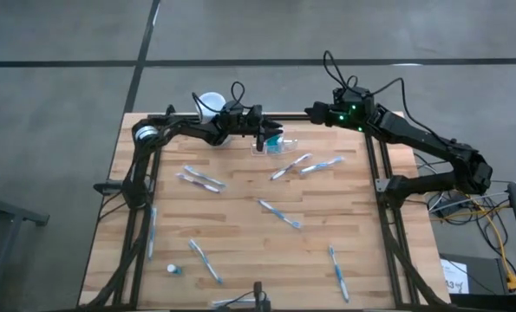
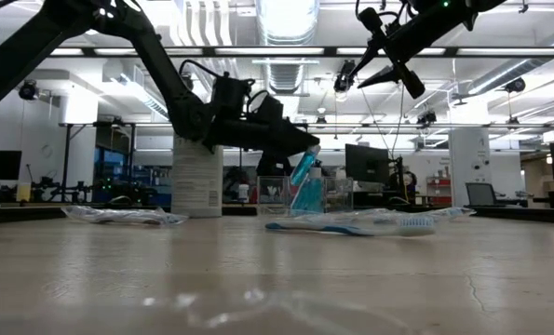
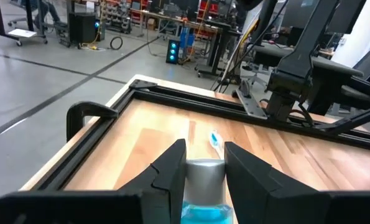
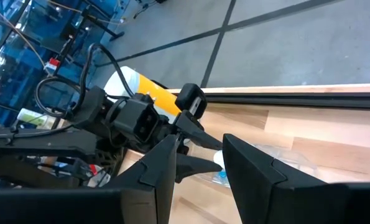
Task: Pick & Place toothbrushing station
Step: Put the blue mouthwash into the middle of the transparent organizer
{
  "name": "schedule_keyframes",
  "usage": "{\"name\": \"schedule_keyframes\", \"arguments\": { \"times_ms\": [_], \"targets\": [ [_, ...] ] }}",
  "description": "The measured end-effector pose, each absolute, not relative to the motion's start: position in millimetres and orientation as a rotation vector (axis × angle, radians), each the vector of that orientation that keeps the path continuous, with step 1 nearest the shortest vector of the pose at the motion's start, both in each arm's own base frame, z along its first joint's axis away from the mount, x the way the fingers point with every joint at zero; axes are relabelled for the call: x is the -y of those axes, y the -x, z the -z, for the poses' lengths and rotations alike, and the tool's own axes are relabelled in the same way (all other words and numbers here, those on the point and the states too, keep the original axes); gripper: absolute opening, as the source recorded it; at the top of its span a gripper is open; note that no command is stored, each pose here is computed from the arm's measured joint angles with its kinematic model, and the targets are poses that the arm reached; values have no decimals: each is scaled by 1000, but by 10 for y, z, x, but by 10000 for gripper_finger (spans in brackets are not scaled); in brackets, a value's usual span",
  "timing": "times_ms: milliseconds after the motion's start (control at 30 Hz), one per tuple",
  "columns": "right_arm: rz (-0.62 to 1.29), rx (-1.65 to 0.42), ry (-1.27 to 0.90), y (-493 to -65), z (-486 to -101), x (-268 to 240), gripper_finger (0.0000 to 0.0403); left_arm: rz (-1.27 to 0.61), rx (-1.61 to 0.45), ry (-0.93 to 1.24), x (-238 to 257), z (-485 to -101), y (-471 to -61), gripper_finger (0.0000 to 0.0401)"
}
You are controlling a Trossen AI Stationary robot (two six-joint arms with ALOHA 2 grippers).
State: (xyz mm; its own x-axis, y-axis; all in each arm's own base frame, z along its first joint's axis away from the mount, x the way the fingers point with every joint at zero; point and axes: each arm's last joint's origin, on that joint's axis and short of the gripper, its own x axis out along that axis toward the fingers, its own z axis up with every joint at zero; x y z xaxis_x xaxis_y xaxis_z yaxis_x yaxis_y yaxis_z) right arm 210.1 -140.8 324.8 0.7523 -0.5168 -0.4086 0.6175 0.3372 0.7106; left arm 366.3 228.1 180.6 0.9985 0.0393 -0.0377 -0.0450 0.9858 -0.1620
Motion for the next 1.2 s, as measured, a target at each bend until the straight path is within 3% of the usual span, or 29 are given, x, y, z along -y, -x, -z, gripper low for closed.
{"name": "schedule_keyframes", "arguments": {
  "times_ms": [467, 867, 1200],
  "targets": [
    [739, -121, -967, -2100, -3249, 1408, 128, -52, -170, 297, -2274, -1653, -3642, 103],
    [735, -128, -950, -2101, -3250, 1407, 128, 4, -216, 335, -2227, -1746, -3602, 103],
    [732, -132, -937, -2101, -3251, 1407, 128, -96, -316, 354, -2227, -1705, -3554, 103]
  ]
}}
